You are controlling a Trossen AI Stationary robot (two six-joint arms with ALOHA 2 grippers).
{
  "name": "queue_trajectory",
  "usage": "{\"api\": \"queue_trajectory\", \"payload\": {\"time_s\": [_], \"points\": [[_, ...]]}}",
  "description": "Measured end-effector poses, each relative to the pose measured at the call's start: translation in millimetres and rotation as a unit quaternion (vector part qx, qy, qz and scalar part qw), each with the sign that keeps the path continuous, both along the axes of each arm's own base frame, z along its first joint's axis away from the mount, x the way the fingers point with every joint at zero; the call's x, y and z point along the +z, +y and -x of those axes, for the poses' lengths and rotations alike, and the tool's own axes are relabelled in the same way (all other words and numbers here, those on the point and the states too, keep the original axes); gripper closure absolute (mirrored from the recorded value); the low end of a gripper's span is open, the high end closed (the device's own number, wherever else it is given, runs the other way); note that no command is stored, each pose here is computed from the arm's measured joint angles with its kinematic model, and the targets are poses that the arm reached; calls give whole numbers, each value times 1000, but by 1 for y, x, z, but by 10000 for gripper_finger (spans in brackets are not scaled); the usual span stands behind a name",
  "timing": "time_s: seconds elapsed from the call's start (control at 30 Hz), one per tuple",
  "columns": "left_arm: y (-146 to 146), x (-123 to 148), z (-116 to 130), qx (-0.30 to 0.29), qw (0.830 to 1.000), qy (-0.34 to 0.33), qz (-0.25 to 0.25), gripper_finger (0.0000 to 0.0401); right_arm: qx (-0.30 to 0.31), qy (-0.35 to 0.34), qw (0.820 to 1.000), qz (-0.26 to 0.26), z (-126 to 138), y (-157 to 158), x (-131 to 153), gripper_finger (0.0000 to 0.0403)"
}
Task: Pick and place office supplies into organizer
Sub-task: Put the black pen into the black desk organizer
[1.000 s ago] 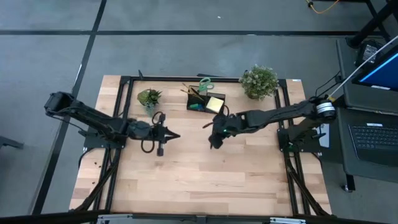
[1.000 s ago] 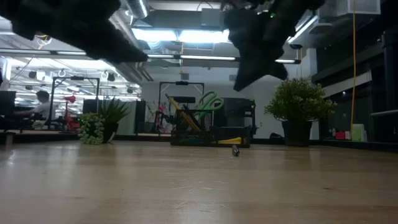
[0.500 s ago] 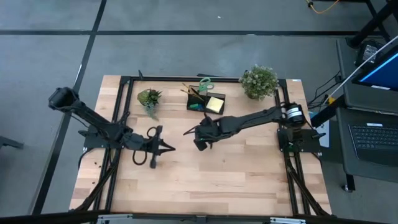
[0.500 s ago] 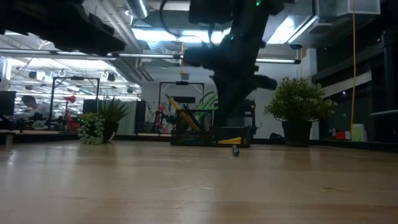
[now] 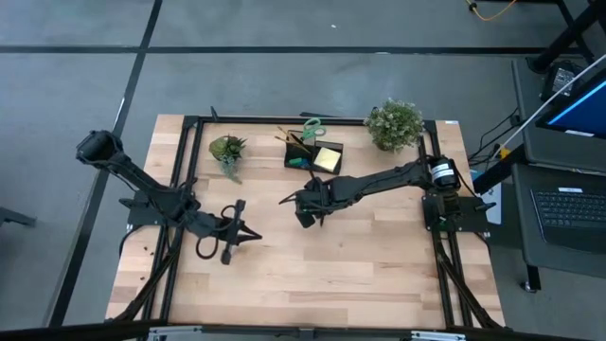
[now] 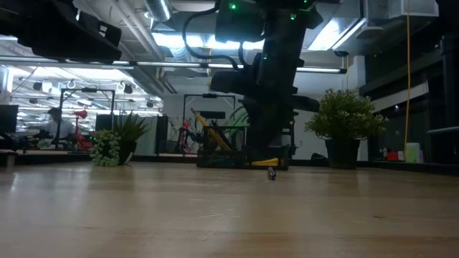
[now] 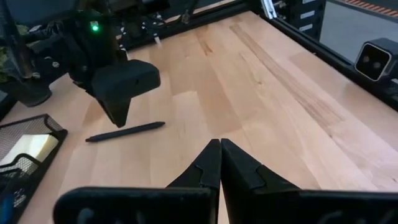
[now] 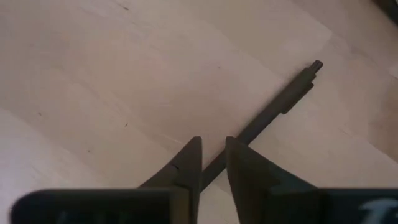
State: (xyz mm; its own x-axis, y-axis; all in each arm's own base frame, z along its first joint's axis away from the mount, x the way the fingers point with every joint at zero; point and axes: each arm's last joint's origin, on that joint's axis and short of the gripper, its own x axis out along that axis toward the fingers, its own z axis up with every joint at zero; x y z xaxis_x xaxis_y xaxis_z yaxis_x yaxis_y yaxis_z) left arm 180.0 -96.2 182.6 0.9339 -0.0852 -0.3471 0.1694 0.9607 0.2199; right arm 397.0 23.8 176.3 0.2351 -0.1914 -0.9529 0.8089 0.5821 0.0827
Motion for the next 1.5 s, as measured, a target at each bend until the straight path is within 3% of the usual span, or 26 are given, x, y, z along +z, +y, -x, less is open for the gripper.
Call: {"api": "queue_trajectory", "payload": {"time_s": [0.23,0.4,1.17,1.5], "points": [[-1,-1,1,-2,1000,5,0,399,-7,13,1000,0,3,-1,-1,281],[-1,-2,1,1,1000,9,4,399,-51,21,998,-6,6,-2,-2,262],[0,-4,2,0,1000,19,-1,399,-109,-16,994,1,12,-21,-32,259],[0,-4,2,-1,1000,20,-1,399,-116,19,993,6,18,-29,-33,259]]}}
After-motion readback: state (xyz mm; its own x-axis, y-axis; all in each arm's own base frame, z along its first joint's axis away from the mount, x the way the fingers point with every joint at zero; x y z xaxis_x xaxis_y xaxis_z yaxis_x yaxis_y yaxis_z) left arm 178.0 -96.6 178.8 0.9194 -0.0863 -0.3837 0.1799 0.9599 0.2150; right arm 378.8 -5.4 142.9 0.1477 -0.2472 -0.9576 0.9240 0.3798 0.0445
